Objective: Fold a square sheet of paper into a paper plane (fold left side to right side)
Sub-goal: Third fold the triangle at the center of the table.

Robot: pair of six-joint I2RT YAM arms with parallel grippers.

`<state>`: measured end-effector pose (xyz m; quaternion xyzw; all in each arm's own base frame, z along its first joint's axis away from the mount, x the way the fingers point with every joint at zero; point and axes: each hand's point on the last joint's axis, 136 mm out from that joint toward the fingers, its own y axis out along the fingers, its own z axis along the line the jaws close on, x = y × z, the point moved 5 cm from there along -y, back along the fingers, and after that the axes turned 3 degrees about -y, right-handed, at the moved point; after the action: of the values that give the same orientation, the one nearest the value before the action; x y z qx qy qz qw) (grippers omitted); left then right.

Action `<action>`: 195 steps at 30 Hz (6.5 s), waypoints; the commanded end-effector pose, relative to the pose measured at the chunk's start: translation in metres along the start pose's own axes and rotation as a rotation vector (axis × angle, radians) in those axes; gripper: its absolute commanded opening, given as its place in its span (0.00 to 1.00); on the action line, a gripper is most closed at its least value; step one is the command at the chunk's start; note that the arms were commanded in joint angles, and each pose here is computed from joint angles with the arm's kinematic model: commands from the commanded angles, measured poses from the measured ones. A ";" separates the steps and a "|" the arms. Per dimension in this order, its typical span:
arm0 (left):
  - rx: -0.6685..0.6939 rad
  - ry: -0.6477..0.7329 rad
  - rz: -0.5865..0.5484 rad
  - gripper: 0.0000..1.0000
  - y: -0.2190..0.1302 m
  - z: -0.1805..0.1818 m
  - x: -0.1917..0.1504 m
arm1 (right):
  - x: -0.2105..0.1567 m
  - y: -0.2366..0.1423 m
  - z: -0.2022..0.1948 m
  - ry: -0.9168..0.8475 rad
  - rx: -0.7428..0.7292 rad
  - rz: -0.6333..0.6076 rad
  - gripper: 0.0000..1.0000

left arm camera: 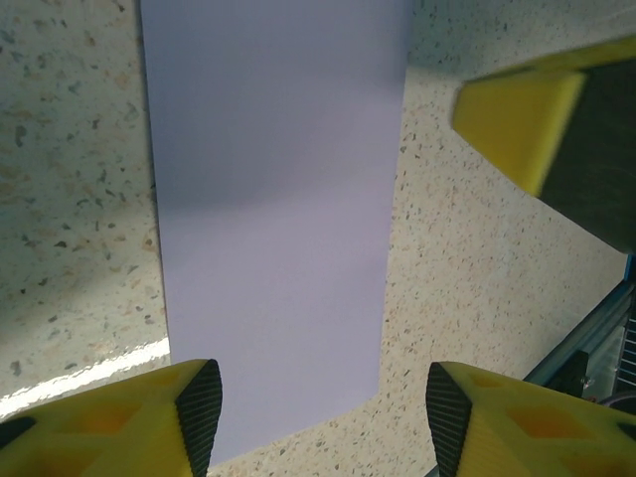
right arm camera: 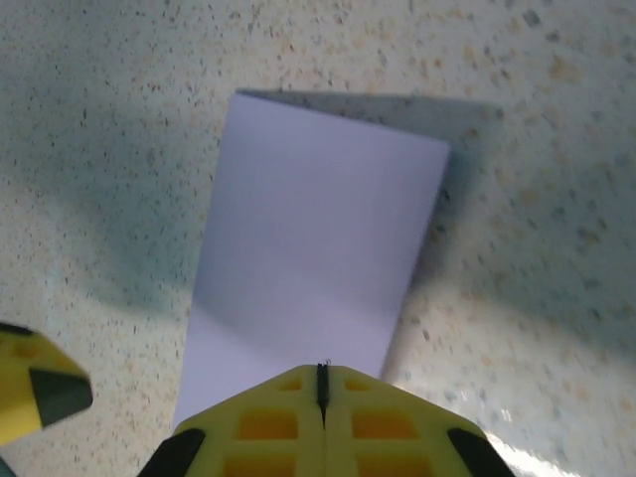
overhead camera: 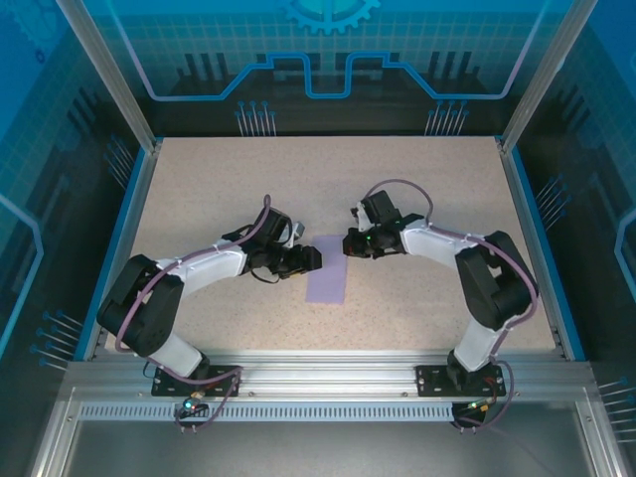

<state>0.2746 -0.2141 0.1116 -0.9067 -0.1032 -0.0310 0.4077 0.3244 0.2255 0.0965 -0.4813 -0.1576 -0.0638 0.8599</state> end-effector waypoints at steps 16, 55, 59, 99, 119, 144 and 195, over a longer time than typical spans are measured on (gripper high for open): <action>0.048 -0.021 0.086 0.60 0.020 0.017 -0.001 | 0.000 0.039 -0.019 -0.062 -0.141 0.097 0.00; 0.037 -0.057 0.120 0.37 0.022 0.014 -0.007 | -0.010 0.048 -0.025 -0.075 -0.132 0.130 0.00; 0.033 -0.065 0.122 0.25 0.019 0.012 -0.008 | -0.009 0.048 -0.024 -0.078 -0.126 0.126 0.00; 0.024 -0.311 0.215 0.03 0.023 0.010 -0.018 | -0.132 -0.013 0.080 -0.831 -0.081 -0.130 0.81; 0.040 -0.300 0.222 0.05 0.022 0.009 -0.019 | -0.123 0.000 0.094 -0.851 -0.111 -0.122 0.13; 0.011 -0.016 0.136 0.27 0.003 -0.019 0.031 | -0.140 -0.004 0.068 -0.600 0.072 -0.041 0.00; 0.226 0.099 0.329 0.11 0.109 0.005 0.016 | -0.109 -0.001 0.008 -0.392 -0.112 -0.064 0.00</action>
<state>0.3218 -0.2834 0.0555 -0.8796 0.0437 -0.0108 0.4737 0.2147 0.2311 0.0684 -0.5137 -0.3468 0.0022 0.7848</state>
